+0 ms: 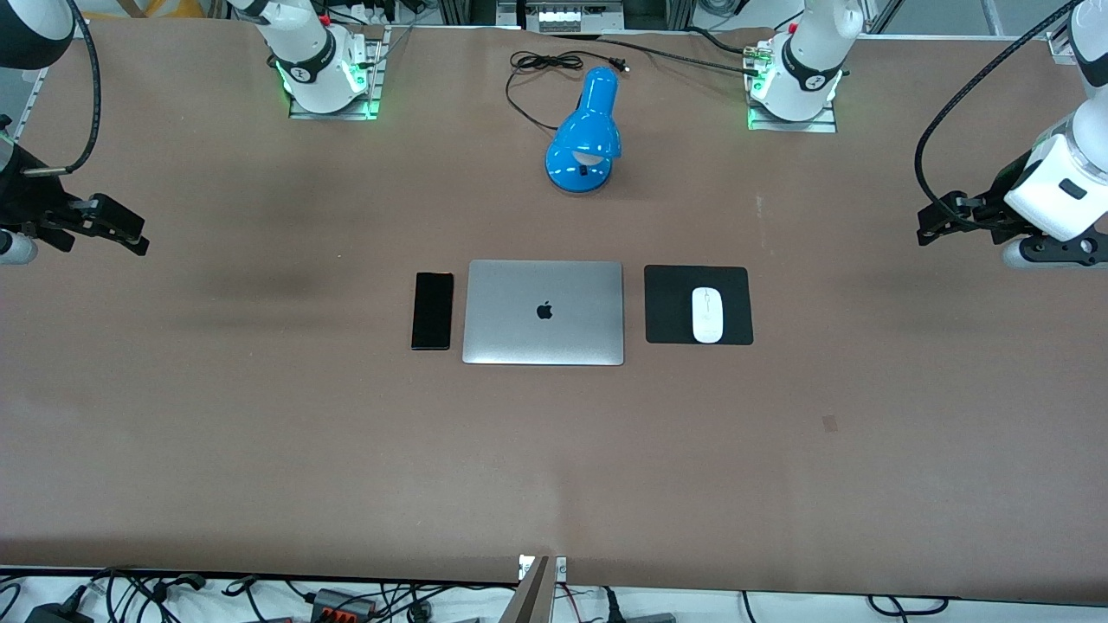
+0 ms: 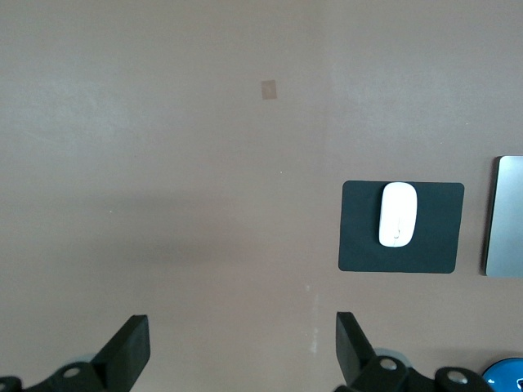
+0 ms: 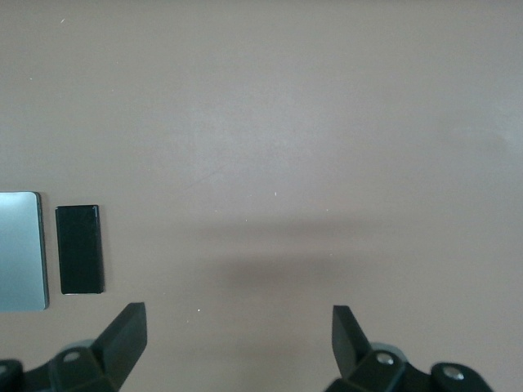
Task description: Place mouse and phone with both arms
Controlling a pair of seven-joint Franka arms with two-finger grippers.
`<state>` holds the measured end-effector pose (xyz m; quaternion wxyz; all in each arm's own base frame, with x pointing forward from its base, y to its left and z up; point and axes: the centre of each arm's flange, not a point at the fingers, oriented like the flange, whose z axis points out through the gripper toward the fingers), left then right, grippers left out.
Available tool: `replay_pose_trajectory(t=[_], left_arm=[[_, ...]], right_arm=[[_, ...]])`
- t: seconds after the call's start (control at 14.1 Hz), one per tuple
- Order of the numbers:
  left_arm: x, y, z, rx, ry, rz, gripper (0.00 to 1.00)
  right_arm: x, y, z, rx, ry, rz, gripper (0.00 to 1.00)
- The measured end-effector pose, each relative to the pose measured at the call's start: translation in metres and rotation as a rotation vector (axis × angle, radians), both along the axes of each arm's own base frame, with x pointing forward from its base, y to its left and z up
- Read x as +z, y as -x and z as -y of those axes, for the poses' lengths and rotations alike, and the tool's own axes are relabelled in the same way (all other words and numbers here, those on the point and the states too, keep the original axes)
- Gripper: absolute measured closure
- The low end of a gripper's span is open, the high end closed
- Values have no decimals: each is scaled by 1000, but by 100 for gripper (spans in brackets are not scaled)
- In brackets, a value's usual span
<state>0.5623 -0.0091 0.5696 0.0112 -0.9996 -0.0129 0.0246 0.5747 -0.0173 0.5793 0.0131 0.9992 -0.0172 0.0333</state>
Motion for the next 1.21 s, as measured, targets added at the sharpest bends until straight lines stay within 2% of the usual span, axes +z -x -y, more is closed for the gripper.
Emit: replay_pose_trajectory(t=[1.21], left_arm=[[0,0,3,-5,0,-2,0]], right_arm=[[1,2,0,-1,-1,-8,0]])
